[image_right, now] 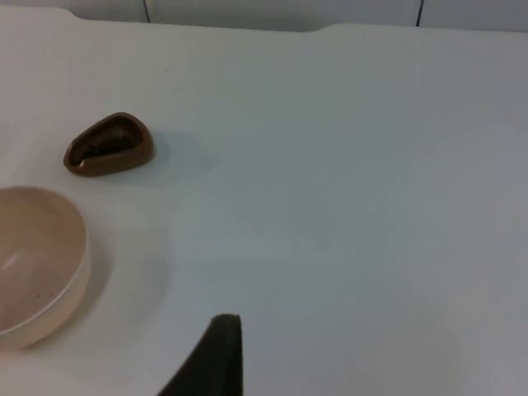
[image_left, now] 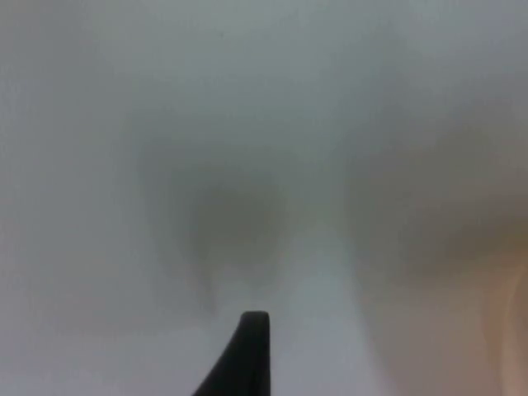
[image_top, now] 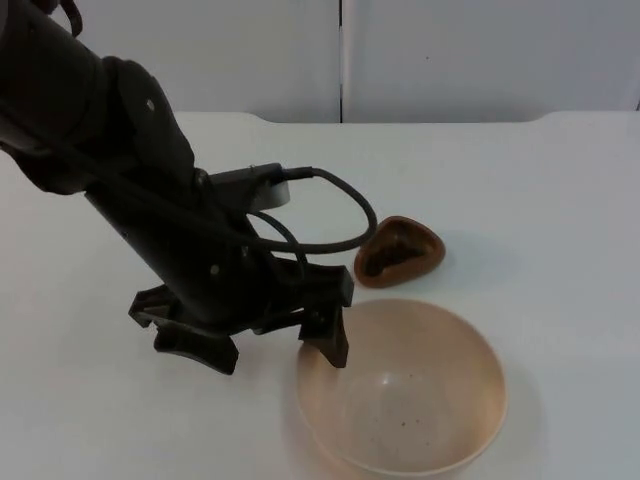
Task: Pick up the bowl with the left hand and pour the coffee beans from the cup into the bowl with the right hand.
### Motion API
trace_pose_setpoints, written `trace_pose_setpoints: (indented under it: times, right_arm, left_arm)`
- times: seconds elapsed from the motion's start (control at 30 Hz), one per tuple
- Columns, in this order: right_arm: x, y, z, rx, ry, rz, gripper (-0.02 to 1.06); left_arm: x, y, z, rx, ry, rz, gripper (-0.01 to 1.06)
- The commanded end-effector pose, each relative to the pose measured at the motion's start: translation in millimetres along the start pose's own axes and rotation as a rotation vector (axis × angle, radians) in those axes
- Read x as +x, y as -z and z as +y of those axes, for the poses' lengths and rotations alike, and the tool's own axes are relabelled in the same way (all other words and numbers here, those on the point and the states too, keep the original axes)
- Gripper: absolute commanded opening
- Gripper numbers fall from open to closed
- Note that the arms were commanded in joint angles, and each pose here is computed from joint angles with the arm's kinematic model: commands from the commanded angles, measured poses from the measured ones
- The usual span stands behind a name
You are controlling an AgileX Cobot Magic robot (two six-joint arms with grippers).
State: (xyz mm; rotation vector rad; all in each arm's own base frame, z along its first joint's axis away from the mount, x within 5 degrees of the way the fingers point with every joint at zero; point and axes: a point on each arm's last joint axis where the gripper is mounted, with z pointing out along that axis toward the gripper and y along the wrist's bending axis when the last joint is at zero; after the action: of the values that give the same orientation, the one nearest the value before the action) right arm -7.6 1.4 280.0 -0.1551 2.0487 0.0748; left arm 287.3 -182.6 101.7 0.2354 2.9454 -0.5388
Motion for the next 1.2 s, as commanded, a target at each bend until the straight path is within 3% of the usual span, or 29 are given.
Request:
trace_pose_setpoints:
  times: [0.0,0.23,0.37,0.4,0.53,0.57,0.73,0.83,1.17]
  right_arm:
    - [0,0,0,0.007,-0.002,-0.008,1.05]
    - [0,0,-1,0.016,0.003,-0.007,1.05]
    - [0,0,-2,0.024,0.008,-0.007,1.05]
    - [0,0,-2,0.024,0.008,-0.007,1.05]
    - [0,0,-2,0.024,0.008,-0.007,1.05]
    - [0,0,-2,0.024,0.008,-0.007,1.05]
    - [0,0,-2,0.024,0.008,-0.007,1.05]
    - [0,0,-2,0.024,0.008,-0.007,1.05]
    - [0,0,-2,0.024,0.008,-0.007,1.05]
  left_arm:
    - [-2,-1,-2,0.006,0.012,-0.017,0.89]
    - [-2,-3,-1,-0.001,0.010,-0.018,0.84]
    - [-2,-4,-1,-0.001,0.012,-0.016,0.62]
    - [-2,-4,-1,-0.001,0.012,-0.016,0.62]
    - [-2,-4,-1,-0.001,0.012,-0.016,0.38]
    - [-2,-4,-1,-0.001,0.012,-0.016,0.38]
    - [0,-4,-1,0.005,0.016,0.003,0.08]
    - [0,-4,-1,0.004,0.014,0.007,0.00]
    - [-2,16,-7,0.011,-0.039,-0.024,0.00]
